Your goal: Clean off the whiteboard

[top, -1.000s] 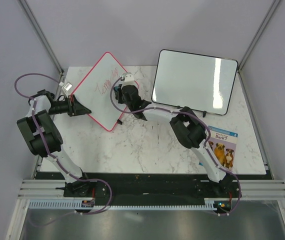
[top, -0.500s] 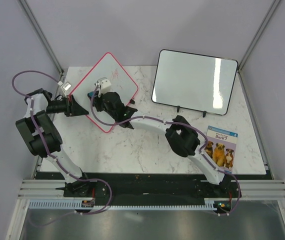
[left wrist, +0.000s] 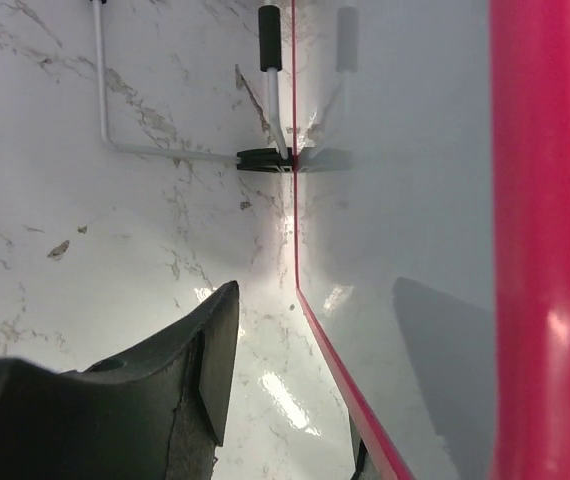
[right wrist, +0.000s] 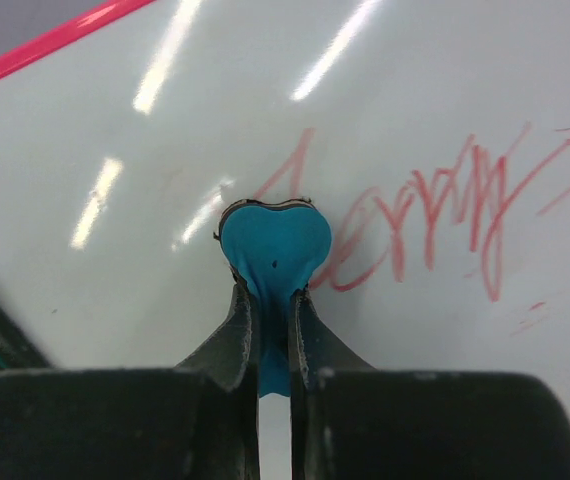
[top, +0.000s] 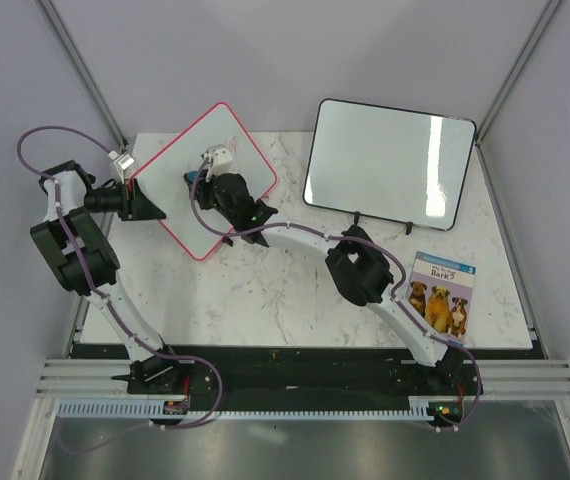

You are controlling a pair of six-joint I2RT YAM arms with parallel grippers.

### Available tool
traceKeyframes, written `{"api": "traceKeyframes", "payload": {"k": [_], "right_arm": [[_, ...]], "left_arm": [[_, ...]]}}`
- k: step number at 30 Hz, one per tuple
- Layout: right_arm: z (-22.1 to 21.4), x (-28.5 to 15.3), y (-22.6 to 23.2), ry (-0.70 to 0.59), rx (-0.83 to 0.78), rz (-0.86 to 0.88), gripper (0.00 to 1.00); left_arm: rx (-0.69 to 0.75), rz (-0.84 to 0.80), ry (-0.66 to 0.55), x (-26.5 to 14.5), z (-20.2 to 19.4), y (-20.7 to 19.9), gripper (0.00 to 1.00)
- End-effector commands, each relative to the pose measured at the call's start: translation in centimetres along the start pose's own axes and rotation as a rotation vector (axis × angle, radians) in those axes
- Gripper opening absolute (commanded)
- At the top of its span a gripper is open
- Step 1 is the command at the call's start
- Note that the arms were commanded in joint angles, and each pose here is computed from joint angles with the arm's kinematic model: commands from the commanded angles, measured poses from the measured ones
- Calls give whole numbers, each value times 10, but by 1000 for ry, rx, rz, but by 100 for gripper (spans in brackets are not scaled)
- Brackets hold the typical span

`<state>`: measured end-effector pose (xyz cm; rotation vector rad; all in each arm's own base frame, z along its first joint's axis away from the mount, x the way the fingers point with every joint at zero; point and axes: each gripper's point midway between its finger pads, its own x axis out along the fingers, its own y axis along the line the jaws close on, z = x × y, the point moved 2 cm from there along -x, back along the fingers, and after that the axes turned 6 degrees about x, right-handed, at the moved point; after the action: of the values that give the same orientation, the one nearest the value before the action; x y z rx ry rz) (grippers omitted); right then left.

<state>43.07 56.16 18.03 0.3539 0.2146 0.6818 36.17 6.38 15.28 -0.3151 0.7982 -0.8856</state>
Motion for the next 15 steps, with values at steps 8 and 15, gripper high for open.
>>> {"api": "traceKeyframes", "payload": {"k": [8, 15], "right_arm": [[21, 5, -101, -62, 76, -190, 0], [-5, -13, -98, -27, 94, -183, 0]], "left_arm": [[75, 11, -30, -3, -11, -13, 2], [91, 66, -143, -1, 1, -18, 17]]}}
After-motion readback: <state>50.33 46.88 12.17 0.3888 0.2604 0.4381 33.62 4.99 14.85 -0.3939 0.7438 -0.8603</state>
